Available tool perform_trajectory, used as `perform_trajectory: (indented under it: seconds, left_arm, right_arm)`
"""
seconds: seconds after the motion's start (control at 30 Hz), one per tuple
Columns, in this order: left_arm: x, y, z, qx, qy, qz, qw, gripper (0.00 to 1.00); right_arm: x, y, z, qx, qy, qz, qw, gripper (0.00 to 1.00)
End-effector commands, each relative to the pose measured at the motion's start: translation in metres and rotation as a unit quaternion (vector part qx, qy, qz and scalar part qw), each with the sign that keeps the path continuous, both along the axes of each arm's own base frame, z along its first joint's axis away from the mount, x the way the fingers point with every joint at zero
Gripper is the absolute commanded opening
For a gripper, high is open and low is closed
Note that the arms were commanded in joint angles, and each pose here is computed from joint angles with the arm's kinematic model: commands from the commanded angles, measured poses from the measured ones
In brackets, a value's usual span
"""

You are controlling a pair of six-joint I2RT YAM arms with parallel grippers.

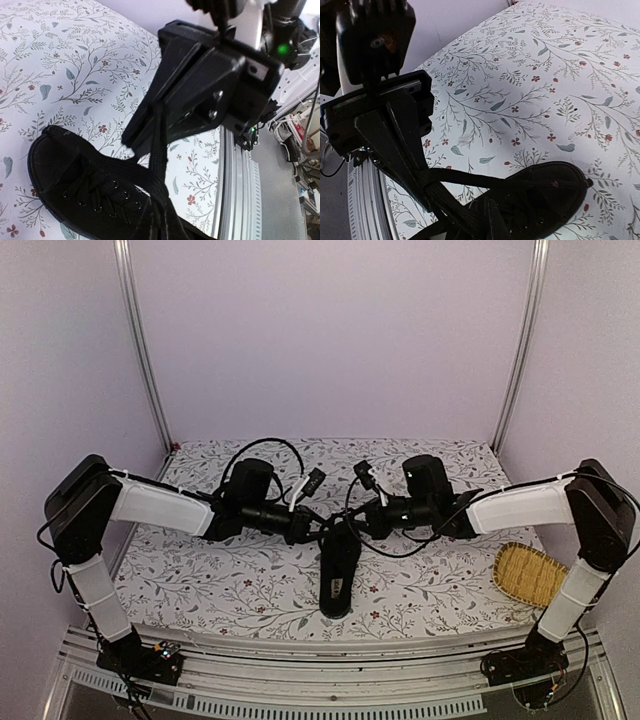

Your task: Tie the shoes

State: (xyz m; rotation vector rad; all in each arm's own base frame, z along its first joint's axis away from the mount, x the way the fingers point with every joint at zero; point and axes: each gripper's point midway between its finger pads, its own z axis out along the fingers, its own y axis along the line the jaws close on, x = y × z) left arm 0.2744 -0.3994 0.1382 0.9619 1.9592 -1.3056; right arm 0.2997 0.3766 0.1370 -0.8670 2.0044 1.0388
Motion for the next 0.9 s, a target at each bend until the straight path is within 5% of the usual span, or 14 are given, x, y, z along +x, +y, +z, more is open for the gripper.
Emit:
perform_trajectory:
  seconds: [0.0,0.17,0.37,0.57,0.87]
  left_arm:
    - [0.011,0.003,0.019,-0.011,-0.023,0.02,0.999,0.0]
    - [0.014,0.0,0.016,-0.009,-0.015,0.028,0.999,0.0]
    - [0.015,-0.005,0.017,-0.009,-0.002,0.046,0.999,0.0]
    - [0.017,-0.005,0.016,-0.008,0.022,0.063,0.998,0.0]
    - [0.017,-0.006,0.014,-0.005,0.034,0.066,0.997,0.0]
  right_arm:
    - [-0.007,-0.031,-0.002,-0.067,0.014,-0.02,0.997,0.02]
    - [-0.033,-0.04,0.019,-0.075,0.046,0.007,0.996,0.02]
    - [-0.069,-0.021,0.055,0.016,0.014,0.03,0.999,0.02]
    - [-0.072,-0.004,0.073,0.079,-0.027,0.0,0.997,0.02]
    - [-0.063,0.027,0.059,0.06,-0.074,-0.024,0.995,0.02]
